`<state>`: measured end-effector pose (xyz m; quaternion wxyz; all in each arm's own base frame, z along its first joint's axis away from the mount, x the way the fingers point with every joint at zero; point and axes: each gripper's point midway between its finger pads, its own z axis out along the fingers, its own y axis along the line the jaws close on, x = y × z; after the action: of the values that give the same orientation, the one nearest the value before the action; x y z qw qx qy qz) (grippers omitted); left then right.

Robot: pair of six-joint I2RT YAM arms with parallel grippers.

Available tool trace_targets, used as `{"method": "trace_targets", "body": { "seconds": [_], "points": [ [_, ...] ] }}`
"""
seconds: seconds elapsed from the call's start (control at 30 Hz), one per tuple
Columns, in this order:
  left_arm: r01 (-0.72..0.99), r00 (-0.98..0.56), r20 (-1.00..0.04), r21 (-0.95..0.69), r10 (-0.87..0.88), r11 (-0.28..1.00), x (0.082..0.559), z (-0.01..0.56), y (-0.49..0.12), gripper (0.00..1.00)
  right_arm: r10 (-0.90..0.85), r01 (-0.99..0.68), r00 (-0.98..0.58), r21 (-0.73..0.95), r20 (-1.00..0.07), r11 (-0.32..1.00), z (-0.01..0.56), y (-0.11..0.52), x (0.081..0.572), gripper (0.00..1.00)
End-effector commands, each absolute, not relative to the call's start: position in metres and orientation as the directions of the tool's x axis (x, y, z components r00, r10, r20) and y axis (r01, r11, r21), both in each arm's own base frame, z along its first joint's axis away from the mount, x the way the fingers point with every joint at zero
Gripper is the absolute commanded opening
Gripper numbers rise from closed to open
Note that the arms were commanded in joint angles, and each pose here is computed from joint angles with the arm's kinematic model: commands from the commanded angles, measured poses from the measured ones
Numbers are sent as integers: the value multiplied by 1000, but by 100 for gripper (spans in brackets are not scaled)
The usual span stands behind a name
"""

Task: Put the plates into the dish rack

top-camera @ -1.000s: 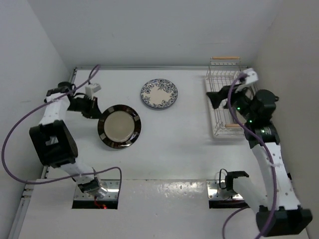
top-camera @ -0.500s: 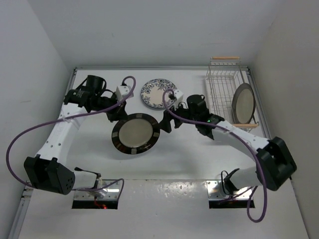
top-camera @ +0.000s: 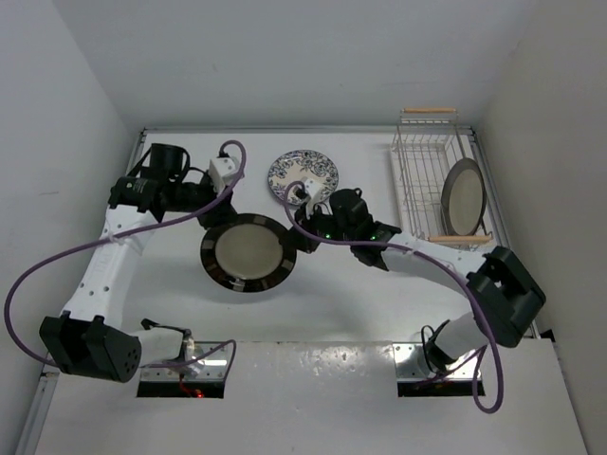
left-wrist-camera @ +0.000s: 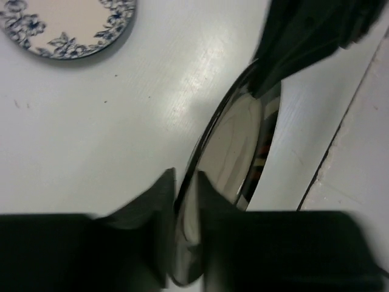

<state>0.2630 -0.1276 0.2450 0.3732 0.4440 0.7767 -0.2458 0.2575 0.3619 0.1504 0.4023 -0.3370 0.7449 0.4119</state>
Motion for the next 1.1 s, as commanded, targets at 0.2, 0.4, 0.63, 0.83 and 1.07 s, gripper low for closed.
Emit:
{"method": "trace_targets", "body": {
  "seconds": [0.2, 0.4, 0.63, 0.83, 1.07],
  "points": [
    [348, -478, -826, 134, 299, 928, 333, 285, -37, 100, 53, -588, -114, 110, -992, 801, 305, 278, 335, 0],
    [87, -574, -794, 184, 200, 979, 328, 267, 23, 100, -12, -292, 79, -34, -997, 956, 397, 172, 353, 0],
    [130, -580, -797, 112, 167, 985, 323, 251, 20, 100, -229, 24, 192, -228, -954, 973, 469, 73, 363, 0],
    [142, -576, -801, 95, 160, 985, 323, 252, 18, 100, -366, 245, 155, -324, -917, 914, 481, 2, 369, 0],
    [143, -600, -785, 82, 152, 986, 319, 239, 19, 100, -447, 315, 22, -418, -894, 852, 437, -38, 373, 0]
  ]
}}
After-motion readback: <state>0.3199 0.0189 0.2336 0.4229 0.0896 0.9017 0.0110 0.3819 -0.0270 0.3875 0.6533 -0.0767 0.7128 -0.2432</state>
